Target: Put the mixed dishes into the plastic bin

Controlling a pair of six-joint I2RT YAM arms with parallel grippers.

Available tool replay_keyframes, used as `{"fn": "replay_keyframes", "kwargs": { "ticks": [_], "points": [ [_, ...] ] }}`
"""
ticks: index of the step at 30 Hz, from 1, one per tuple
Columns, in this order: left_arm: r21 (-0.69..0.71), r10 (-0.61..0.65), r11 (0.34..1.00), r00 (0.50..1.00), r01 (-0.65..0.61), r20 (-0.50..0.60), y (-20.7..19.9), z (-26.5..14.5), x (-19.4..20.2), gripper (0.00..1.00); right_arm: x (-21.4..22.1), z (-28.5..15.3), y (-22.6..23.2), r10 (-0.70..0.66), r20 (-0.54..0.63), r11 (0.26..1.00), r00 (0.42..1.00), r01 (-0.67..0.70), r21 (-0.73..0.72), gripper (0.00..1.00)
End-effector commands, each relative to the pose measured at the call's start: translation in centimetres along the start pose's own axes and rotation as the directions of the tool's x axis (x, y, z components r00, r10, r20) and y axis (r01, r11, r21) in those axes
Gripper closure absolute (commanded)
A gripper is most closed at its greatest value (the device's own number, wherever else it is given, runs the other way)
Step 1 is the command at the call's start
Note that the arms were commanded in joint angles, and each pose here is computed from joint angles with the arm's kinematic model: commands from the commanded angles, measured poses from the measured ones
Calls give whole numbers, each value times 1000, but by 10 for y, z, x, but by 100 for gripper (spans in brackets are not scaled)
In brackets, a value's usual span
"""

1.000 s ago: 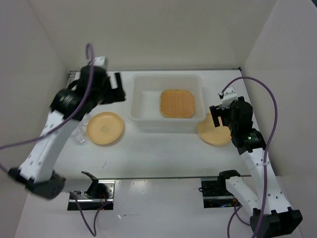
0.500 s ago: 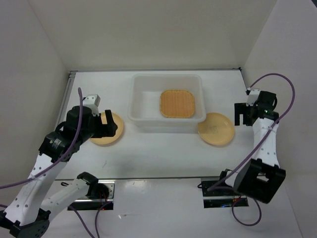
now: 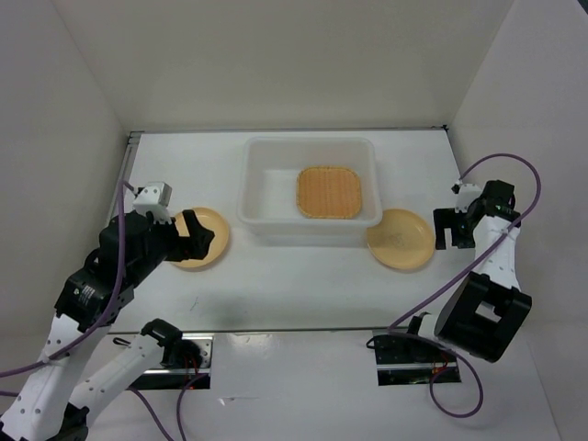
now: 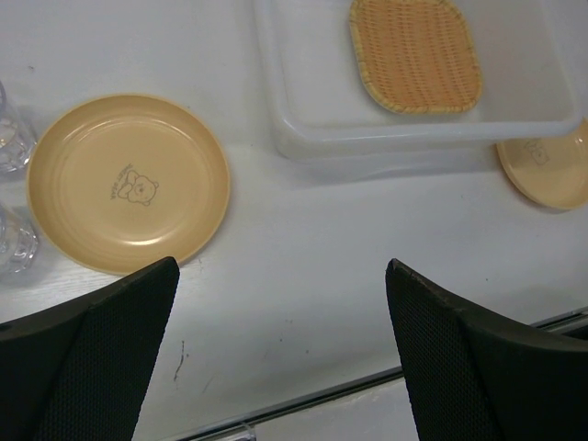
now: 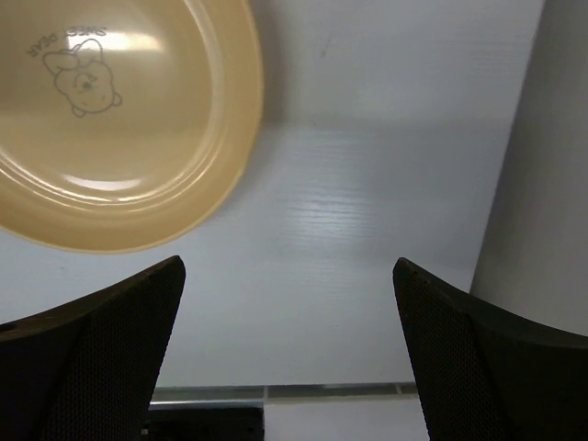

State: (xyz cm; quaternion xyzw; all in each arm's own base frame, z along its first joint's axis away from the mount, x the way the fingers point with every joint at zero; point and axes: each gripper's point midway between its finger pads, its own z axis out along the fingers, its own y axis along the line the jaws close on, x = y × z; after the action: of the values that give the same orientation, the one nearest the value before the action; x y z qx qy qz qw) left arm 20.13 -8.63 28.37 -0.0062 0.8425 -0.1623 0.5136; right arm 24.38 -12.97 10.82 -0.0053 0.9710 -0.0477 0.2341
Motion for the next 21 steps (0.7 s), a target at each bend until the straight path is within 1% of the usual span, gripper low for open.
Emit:
{"fn": "replay_keyframes", "kwargs": {
  "ticks": [1, 4, 6, 10, 18, 19, 20, 21],
  "points": [
    [34, 14, 999, 999, -15, 34, -7, 1, -8, 0, -7, 7, 13, -52, 20, 994, 998, 53, -94, 2],
    [38, 13, 999, 999, -14, 44, -8, 2, -11, 0, -5, 22, 22, -59, -4, 983, 998, 57, -177, 2],
    [22, 15, 1000, 999, -16, 31, -5, 6, -7, 0, -4, 32, 23, -55, -19, 979, 998, 50, -196, 2],
    [-73, 33, 997, 999, -30, 42, 12, 9, -9, 0, -12, 47, 22, -56, -35, 969, 998, 46, -243, 2],
    [-82, 33, 996, 998, -29, 47, 14, 8, -10, 0, -15, 78, 23, -13, -102, 951, 995, -19, -307, 2],
    [-91, 33, 995, 998, -29, 50, 15, 8, -10, 0, -10, 86, 31, -7, -128, 941, 992, -37, -336, 2],
    [-91, 33, 995, 998, -28, 50, 15, 8, -10, 0, -13, 88, 33, -3, -123, 934, 992, -41, -354, 2],
    [-99, 24, 995, 998, -19, 54, 16, 8, -11, 0, -15, 91, 37, -1, -126, 929, 992, -46, -366, 5]
  ]
}}
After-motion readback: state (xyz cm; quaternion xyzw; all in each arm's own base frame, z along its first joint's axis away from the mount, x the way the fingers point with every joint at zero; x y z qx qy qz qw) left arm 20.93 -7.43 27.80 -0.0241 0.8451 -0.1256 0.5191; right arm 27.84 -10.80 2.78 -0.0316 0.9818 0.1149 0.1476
